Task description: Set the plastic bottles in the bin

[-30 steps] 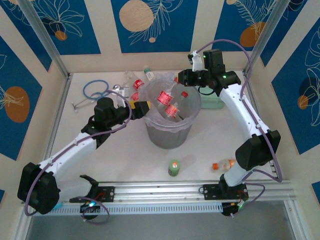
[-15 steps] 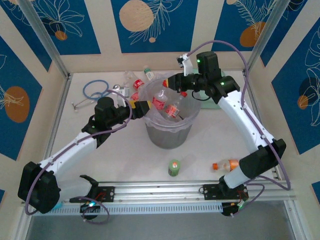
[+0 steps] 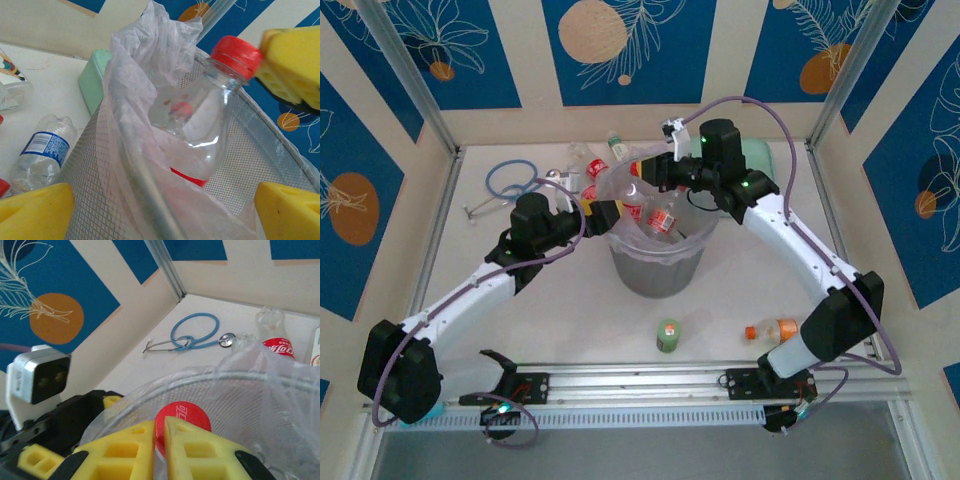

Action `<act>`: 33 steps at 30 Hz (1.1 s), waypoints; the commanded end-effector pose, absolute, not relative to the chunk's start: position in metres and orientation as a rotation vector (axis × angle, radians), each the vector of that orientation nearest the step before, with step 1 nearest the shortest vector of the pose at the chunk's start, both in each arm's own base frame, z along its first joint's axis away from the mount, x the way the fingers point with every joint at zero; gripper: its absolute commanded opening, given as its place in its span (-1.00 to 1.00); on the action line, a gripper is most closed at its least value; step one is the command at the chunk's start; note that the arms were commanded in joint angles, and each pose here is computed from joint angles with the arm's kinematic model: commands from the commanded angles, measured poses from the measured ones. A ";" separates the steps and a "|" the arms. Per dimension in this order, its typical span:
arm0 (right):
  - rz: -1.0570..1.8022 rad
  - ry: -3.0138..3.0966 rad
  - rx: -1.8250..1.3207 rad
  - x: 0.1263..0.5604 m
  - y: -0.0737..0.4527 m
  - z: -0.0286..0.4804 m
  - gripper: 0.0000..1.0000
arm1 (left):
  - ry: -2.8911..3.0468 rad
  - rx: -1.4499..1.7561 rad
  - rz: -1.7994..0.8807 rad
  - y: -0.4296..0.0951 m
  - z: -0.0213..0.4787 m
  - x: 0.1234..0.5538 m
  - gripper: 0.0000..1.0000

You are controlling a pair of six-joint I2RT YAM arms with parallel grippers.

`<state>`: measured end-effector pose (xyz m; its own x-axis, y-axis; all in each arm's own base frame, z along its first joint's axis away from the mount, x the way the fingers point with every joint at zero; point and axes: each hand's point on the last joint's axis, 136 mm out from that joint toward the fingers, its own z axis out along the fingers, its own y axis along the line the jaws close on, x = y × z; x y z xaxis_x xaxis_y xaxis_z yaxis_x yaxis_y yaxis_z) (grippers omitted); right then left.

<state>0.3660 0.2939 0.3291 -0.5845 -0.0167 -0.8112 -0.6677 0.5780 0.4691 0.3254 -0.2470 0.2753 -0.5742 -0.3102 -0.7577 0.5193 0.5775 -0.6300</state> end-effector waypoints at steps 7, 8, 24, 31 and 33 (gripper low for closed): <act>0.987 2.634 -0.416 0.305 0.269 0.198 -0.68 | 1.988 0.189 -1.071 -0.247 0.254 0.318 0.85; 0.994 2.605 -0.416 0.306 0.267 0.210 -0.68 | 1.986 0.191 -1.070 -0.247 0.258 0.318 0.85; 0.925 2.295 -0.446 0.333 0.243 0.333 0.07 | 1.925 0.042 -0.830 -0.195 0.330 0.333 0.99; 0.904 2.200 -0.399 0.330 0.219 0.367 0.44 | 1.971 -0.264 -0.689 -0.138 0.290 0.377 0.99; 0.908 2.183 -0.393 0.324 0.214 0.373 0.45 | 2.001 -0.310 -0.669 -0.134 0.270 0.396 0.99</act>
